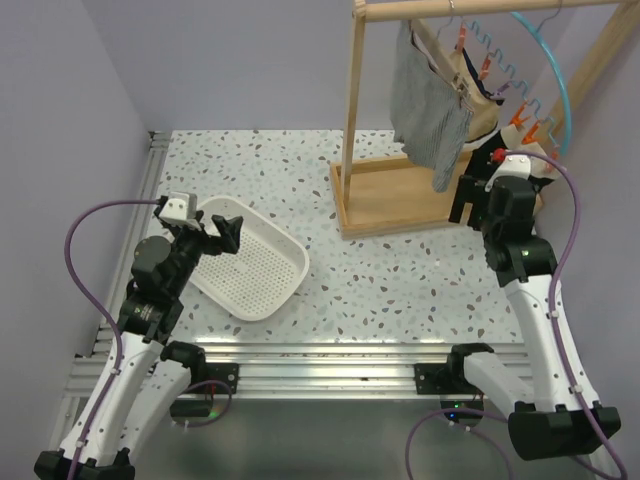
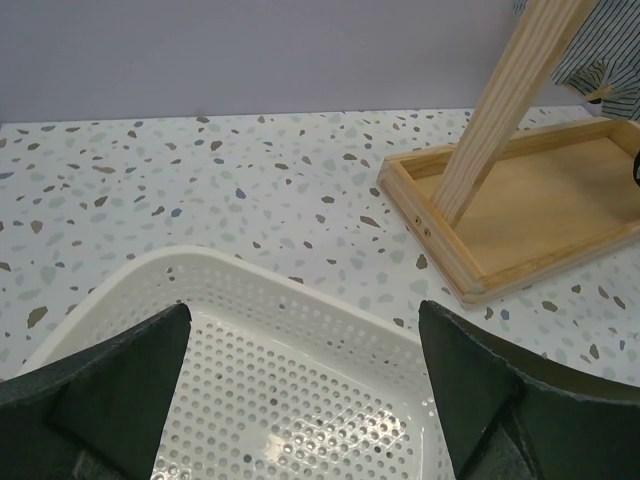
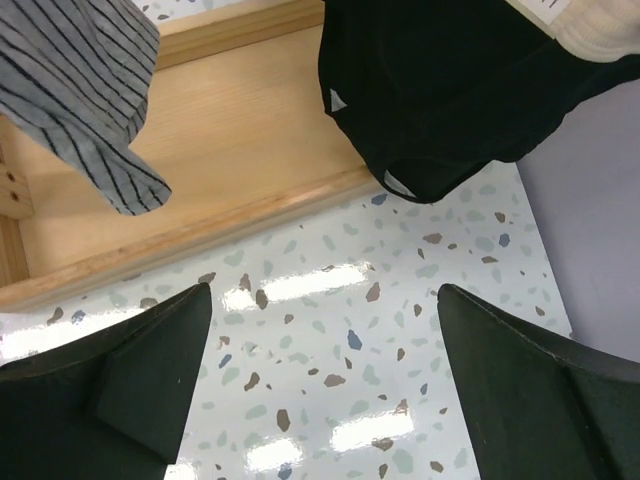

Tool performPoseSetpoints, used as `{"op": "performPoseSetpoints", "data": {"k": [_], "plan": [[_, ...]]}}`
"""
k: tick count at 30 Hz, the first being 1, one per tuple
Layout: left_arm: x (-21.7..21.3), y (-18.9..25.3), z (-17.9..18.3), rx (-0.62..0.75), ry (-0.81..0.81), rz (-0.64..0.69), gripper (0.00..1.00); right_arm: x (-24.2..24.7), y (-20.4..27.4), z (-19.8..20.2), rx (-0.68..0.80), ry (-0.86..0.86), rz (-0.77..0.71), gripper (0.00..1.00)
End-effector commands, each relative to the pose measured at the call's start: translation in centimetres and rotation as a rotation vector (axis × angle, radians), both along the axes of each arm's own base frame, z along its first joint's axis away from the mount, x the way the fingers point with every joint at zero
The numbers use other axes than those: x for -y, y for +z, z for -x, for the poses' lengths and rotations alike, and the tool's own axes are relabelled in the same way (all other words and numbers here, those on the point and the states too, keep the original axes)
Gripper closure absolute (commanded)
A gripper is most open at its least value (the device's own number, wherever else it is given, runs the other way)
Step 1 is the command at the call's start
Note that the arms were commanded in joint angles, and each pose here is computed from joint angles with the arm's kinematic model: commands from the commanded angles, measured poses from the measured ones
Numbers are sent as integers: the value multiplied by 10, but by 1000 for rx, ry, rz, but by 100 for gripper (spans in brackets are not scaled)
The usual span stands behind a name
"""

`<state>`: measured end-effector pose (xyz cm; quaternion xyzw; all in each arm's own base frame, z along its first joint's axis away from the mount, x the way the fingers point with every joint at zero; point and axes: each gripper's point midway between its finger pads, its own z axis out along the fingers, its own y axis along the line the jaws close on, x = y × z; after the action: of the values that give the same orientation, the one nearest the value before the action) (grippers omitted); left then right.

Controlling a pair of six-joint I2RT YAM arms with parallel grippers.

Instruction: Remove the underwear clipped to the hanger

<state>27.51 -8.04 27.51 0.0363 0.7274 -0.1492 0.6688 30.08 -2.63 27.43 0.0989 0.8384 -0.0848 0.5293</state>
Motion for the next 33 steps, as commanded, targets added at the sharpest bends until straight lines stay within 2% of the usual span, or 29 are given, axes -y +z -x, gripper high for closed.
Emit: {"op": "performPoseSetpoints", "data": {"k": [1, 10, 11, 14, 18, 22, 28, 31, 32, 33], "plan": [[4, 9, -1, 45, -21, -8, 0, -6, 38, 0, 63, 82, 43, 1], [2, 11, 0, 52, -15, -10, 0, -61, 55, 22, -25, 708, 339, 1], [2, 11, 0, 52, -12, -12, 0, -64, 51, 31, -58, 751, 342, 1], [2, 11, 0, 53, -14, -13, 0, -77, 78, 43, -5, 806, 302, 1], [1, 12, 1, 53, -11, -15, 0, -98, 137, 54, 147, 845, 204, 1], [3, 17, 5, 70, -24, -7, 0, -112, 182, 47, 266, 831, 90, 1], [4, 22, 8, 88, -35, 2, 0, -97, 249, 21, 441, 679, 82, 2], [5, 22, 9, 89, -39, 6, 0, -94, 286, 1, 505, 630, 70, 6], [5, 24, 10, 93, -41, 7, 0, -95, 314, 7, 570, 634, 75, 8], [5, 24, 10, 93, -41, 7, 0, -99, 302, -25, 516, 632, 42, 8]]}}
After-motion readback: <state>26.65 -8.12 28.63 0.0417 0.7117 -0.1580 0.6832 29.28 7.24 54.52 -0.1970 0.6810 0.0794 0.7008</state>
